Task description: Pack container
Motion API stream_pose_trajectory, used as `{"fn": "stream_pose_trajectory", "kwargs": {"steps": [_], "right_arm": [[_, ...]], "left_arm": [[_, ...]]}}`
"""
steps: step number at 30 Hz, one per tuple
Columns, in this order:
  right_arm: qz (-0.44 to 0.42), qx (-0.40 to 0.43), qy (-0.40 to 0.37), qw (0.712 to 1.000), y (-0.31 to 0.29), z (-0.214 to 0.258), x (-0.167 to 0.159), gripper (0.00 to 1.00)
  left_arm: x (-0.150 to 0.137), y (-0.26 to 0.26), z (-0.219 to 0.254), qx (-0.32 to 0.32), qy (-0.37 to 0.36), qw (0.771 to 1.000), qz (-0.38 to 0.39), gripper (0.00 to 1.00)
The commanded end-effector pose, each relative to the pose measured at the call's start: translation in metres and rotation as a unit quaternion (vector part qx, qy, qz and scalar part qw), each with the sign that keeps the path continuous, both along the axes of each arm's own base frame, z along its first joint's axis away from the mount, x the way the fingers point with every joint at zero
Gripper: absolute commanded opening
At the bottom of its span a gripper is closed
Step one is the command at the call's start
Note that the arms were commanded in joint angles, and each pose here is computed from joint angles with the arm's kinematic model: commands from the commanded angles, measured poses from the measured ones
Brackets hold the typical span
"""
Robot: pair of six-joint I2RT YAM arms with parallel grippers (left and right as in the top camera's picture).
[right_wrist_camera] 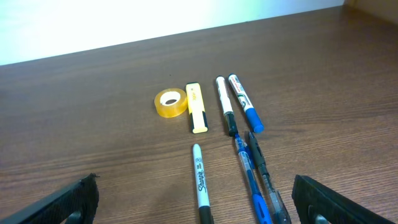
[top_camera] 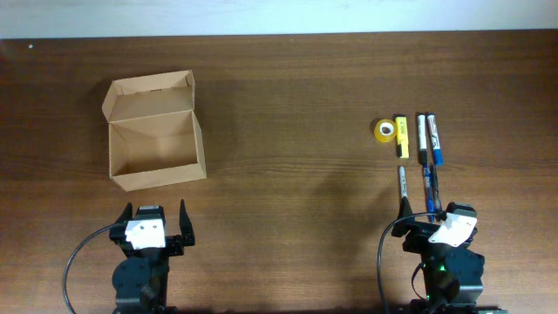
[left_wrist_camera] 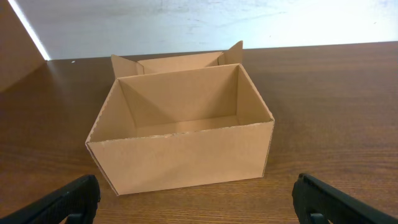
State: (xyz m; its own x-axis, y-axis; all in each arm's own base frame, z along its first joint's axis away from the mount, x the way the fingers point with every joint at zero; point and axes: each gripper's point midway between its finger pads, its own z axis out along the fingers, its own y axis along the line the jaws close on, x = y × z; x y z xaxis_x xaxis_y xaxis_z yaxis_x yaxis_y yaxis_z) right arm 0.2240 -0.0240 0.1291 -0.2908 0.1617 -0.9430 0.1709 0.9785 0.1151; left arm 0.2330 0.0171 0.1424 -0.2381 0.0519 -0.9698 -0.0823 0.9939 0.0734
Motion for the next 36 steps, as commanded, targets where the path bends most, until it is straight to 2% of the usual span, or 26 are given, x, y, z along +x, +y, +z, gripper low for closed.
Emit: {"fn": "stream_pose_trajectory", "kwargs": {"steps": [1,16,25,29,32,36], "right_arm": [[-0.011,-0.004,-0.001,1.000,-0.005,-0.001,-0.001,0.99],[-0.011,-0.004,-0.001,1.000,-0.005,-0.001,-0.001,0.99],[-0.011,-0.004,-0.001,1.000,-0.005,-0.001,-0.001,0.99],[-0.011,-0.004,-0.001,1.000,-0.005,-0.001,-0.001,0.99],[-0.011,-0.004,-0.001,1.000,-0.005,-0.001,-0.001,0.99],[-0.011,-0.004,-0.001,1.000,-0.005,-0.001,-0.001,0.99]], "left_arm": [[0.000,0.002,0.000,0.009,-0.003,1.000,0.004,1.00],[0.000,0.002,0.000,0.009,-0.003,1.000,0.004,1.00],[0.001,-0.008,-0.004,0.001,0.005,1.000,-0.024,1.00],[-0.002,-0.016,-0.004,-0.047,0.021,0.998,-0.035,1.00],[-0.012,-0.018,0.021,-0.098,0.027,0.994,-0.027,1.00],[-0.020,-0.006,0.089,-0.088,-0.011,0.996,0.002,1.00]]}}
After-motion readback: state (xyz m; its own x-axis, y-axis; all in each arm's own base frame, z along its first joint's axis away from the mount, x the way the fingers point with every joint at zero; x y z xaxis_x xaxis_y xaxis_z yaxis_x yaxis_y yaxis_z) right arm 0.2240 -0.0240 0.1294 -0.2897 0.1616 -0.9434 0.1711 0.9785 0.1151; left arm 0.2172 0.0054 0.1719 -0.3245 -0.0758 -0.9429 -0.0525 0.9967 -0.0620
